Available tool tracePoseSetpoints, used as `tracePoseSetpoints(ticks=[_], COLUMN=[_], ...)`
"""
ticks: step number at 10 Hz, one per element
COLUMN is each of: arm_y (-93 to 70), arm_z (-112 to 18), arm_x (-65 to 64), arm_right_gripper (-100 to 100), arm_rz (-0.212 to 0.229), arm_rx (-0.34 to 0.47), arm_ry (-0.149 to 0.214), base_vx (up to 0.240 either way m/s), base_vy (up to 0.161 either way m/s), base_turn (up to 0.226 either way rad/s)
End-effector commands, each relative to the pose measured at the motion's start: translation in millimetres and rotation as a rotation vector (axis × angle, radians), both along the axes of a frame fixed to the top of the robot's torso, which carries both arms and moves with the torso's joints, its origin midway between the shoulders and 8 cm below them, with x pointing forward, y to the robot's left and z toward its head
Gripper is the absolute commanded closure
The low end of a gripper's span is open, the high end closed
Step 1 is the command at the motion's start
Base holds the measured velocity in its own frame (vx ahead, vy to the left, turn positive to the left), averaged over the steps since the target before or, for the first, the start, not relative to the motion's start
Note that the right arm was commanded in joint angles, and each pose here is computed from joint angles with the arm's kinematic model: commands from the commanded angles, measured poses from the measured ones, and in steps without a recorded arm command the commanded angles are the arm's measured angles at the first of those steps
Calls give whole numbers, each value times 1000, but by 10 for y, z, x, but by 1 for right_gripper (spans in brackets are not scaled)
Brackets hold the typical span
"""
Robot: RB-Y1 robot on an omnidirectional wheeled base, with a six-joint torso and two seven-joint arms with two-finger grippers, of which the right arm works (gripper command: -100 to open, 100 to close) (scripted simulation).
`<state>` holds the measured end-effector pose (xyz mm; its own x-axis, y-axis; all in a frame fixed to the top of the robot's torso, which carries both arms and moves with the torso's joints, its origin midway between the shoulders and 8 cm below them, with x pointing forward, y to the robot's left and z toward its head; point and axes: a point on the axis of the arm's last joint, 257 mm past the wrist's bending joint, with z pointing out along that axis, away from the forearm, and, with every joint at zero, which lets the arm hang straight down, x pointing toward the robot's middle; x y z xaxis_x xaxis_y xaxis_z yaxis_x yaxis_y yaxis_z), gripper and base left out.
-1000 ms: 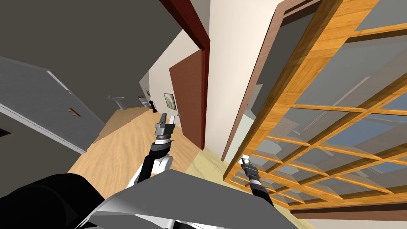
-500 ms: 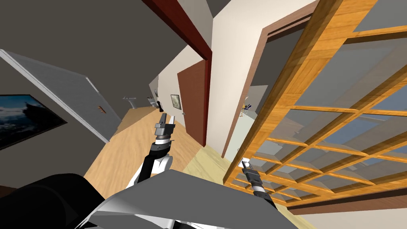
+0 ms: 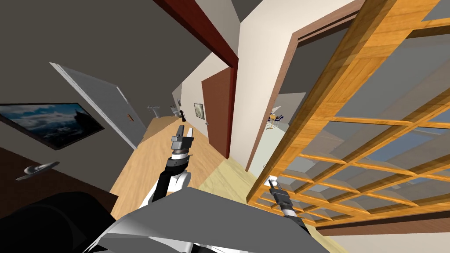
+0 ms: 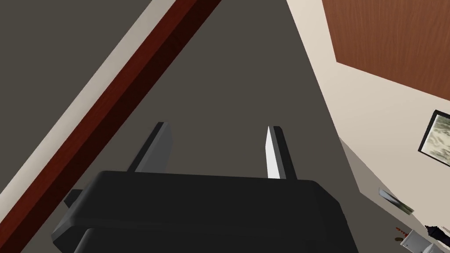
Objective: Pull the door open
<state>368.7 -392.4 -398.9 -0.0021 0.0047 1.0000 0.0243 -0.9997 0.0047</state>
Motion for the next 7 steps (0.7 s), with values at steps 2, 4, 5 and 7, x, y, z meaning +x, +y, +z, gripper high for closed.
tracePoseSetpoints(ticks=[2, 4, 5, 7], arm_y=[15, 12, 10, 4], arm_z=[-20, -15, -13, -15], arm_x=[-135, -199, -236, -241], arm_right_gripper=[100, 100, 100, 100], arm_rz=[29, 45, 55, 55], arm_rx=[3, 3, 4, 2], arm_ry=[3, 3, 2, 4], base_vx=[-238, -225, -243, -160], base_vy=[-85, -63, -61, -55], base_turn=[170, 135, 142, 64])
